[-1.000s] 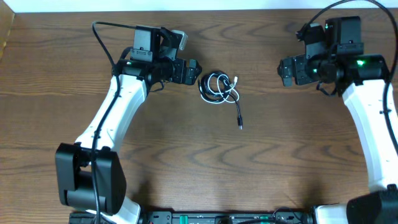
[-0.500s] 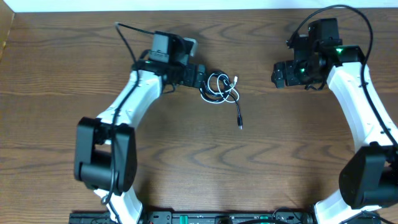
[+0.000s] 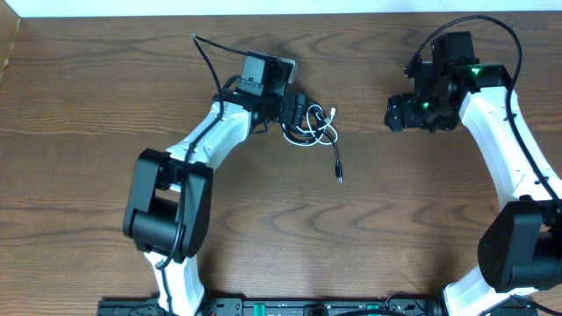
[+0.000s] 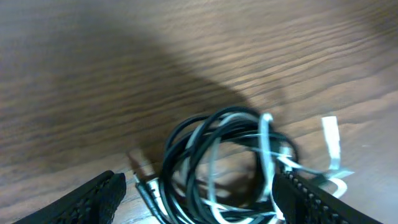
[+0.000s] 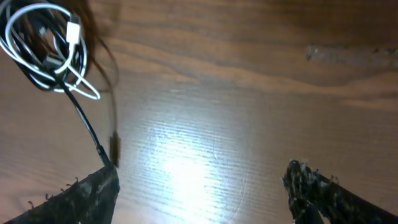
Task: Untangle cables
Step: 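Lower the left gripper onto the cable bundle and grasp it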
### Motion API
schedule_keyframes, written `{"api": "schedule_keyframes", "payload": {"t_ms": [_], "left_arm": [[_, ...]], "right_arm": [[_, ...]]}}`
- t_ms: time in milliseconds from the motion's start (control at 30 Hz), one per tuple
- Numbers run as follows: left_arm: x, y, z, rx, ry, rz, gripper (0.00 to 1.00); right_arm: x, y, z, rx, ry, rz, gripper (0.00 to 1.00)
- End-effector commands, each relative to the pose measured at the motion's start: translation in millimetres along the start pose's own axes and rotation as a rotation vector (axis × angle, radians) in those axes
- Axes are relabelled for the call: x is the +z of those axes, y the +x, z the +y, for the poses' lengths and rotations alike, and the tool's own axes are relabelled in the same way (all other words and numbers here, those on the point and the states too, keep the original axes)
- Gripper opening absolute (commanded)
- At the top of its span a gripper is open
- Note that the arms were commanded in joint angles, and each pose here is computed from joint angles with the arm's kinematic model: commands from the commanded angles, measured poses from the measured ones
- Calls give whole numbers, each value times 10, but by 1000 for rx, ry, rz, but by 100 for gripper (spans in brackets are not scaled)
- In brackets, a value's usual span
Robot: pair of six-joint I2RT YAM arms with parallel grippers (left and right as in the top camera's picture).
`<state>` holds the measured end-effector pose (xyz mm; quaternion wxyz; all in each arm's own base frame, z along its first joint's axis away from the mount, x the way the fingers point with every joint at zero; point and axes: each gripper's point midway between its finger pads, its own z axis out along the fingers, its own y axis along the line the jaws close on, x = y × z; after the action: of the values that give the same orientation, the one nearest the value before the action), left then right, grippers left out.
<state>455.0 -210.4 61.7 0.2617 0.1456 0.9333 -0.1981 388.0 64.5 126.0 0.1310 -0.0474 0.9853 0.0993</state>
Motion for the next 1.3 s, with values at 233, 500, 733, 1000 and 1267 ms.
{"api": "schedule_keyframes", "payload": {"t_ms": [233,500,733,1000,1267], "left_arm": [[131,37,92,-17,-40,18,72],[131,55,88,-45,-39,25,60],[111,46,-160,-55,102,32,57],[29,-9,-322,-52,182,20,57],[-148,-137,-476,-36,241,-17,57]], "right_arm": [[30,44,53,2,-12,17,80],[30,49,53,3,-12,19,81],[29,47,52,2,-12,18,82],[30,37,53,1,-13,14,84],[30,31,52,1,-12,11,86]]}}
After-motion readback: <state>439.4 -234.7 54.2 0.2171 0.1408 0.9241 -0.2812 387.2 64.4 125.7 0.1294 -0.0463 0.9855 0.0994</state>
